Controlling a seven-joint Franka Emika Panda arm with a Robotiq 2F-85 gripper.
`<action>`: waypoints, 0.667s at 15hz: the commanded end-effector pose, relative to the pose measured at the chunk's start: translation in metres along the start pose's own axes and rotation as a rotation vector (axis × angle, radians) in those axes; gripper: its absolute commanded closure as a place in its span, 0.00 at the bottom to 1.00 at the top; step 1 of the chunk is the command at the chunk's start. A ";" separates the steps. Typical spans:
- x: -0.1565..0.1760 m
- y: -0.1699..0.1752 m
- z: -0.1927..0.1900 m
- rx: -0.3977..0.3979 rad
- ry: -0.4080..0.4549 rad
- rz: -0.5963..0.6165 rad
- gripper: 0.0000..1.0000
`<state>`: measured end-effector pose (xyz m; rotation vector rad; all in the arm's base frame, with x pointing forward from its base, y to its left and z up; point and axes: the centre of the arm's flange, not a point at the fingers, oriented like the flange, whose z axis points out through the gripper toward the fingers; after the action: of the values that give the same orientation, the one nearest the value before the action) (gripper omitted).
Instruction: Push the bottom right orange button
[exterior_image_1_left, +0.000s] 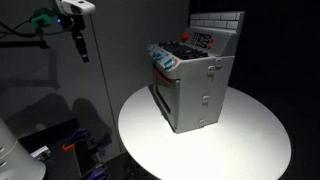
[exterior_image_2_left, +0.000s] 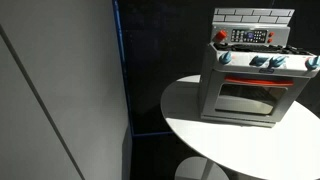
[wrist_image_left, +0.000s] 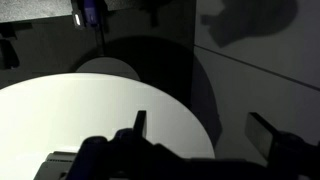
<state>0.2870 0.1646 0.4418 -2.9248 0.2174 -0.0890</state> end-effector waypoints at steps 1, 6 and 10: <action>0.000 0.000 0.000 0.000 0.000 0.000 0.00; 0.002 0.001 -0.001 -0.010 0.006 0.005 0.00; 0.015 0.006 -0.010 -0.029 0.025 0.022 0.00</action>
<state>0.2895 0.1601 0.4420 -2.9334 0.2309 -0.0973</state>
